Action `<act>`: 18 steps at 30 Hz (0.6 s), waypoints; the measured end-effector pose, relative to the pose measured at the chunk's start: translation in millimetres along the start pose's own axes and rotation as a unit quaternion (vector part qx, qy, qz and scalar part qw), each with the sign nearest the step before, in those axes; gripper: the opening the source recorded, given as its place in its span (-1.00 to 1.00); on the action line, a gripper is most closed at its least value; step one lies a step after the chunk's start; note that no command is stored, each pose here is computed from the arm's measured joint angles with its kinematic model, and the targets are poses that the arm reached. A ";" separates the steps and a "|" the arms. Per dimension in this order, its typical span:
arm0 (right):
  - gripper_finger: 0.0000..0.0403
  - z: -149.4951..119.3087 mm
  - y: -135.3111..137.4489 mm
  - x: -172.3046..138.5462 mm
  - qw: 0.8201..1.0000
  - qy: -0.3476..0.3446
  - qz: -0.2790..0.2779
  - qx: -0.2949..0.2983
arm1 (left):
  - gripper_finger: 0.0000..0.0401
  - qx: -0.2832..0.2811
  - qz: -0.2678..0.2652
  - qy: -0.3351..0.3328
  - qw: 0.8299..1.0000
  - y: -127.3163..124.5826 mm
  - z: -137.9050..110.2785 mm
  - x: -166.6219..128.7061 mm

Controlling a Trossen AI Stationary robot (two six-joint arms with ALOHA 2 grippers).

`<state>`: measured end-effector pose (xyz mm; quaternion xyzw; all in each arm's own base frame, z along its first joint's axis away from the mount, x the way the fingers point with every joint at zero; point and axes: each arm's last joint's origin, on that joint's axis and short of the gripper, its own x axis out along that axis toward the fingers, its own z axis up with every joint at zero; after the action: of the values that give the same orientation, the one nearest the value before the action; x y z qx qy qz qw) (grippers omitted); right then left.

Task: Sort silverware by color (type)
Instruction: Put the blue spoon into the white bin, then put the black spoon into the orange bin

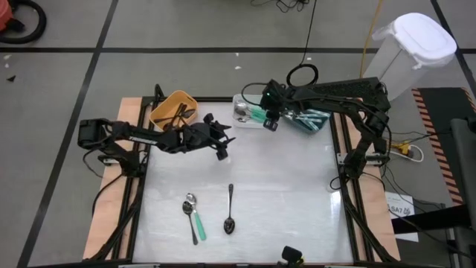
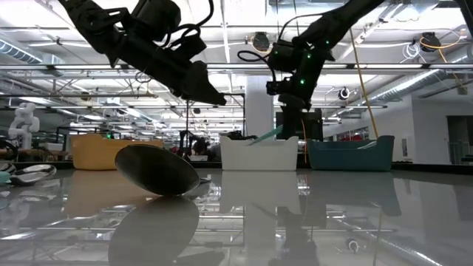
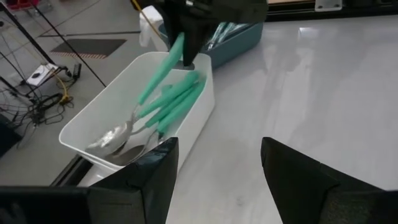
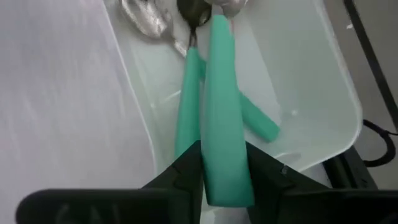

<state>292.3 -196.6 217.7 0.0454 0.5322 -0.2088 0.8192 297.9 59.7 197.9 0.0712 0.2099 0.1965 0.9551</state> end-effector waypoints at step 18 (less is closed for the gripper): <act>-0.34 4.2 -1.8 -18.4 1.000 0.003 -0.001 0.028 | 0.14 -0.005 -0.001 -0.014 1.000 -1.3 2.8 -0.4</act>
<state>288.8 -194.0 236.2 0.0679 0.5286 -0.2242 0.8159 299.3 58.2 200.3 0.0686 0.1954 0.1960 0.9585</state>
